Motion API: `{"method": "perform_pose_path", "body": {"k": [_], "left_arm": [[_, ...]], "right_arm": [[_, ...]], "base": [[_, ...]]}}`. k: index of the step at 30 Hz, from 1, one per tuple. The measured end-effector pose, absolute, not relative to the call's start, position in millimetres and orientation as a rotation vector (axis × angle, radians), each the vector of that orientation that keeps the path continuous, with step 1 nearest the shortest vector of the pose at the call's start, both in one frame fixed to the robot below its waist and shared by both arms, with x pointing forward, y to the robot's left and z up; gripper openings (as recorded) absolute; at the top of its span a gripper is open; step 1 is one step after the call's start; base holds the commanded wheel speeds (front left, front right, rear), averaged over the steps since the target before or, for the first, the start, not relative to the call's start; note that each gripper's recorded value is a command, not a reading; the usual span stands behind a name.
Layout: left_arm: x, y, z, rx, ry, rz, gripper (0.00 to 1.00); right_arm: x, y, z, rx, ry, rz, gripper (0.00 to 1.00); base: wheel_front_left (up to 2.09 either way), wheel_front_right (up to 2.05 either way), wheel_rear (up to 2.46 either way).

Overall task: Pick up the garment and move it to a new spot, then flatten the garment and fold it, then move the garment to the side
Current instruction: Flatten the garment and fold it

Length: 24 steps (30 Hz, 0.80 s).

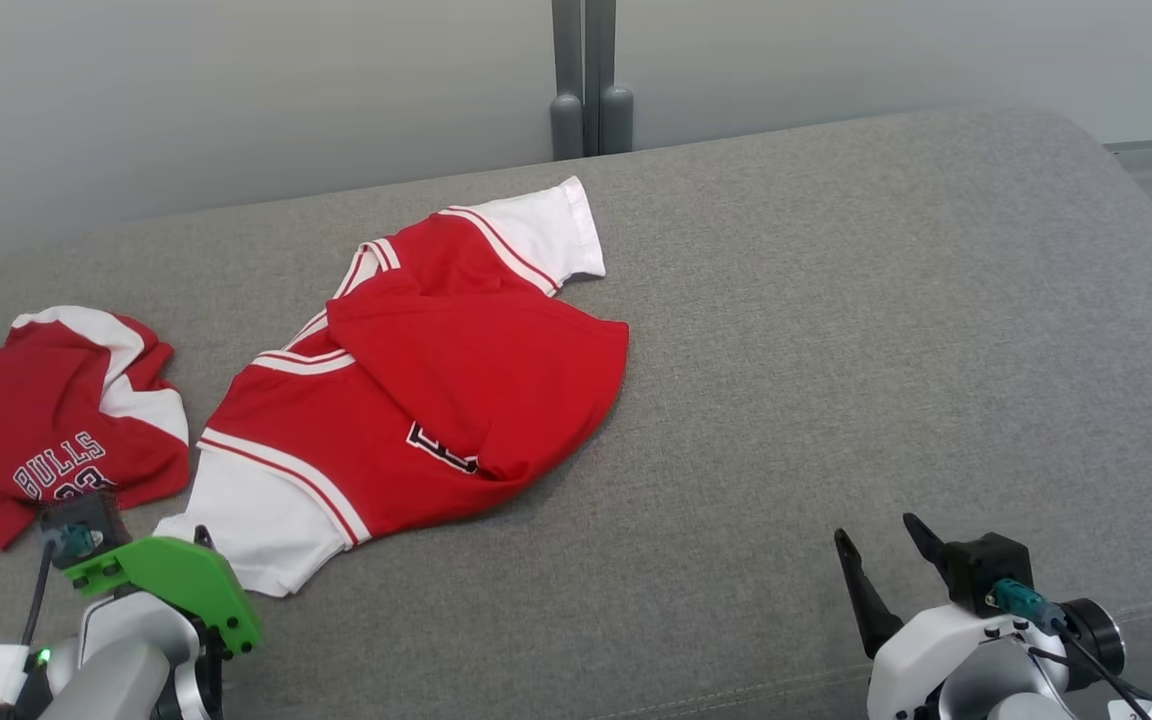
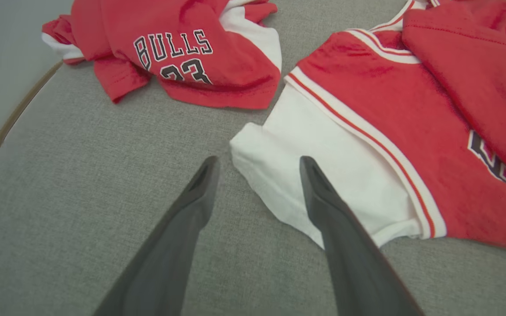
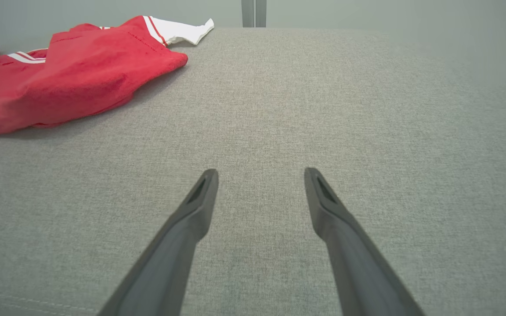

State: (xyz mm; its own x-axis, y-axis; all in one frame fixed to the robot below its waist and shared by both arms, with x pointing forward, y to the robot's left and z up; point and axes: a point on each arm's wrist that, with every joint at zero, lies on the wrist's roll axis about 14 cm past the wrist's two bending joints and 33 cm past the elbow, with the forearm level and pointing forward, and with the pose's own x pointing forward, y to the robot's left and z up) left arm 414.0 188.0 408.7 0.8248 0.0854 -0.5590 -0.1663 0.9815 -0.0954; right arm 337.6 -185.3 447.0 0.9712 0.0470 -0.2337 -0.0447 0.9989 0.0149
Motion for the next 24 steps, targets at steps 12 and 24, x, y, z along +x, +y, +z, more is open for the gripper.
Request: {"method": "perform_pose_path", "body": {"k": [12,24], "left_arm": [[403,159,456,-0.424,0.244,0.049,1.00],[373,157,527,-0.509,-0.087,-0.003,1.00]], "right_arm": [[337,-204,452,0.009,0.219,-0.009,1.00],[345,-193,465,0.048,0.165,0.024,1.00]], "base": [[0.00,0.00,0.00],[0.00,0.00,0.00]]}}
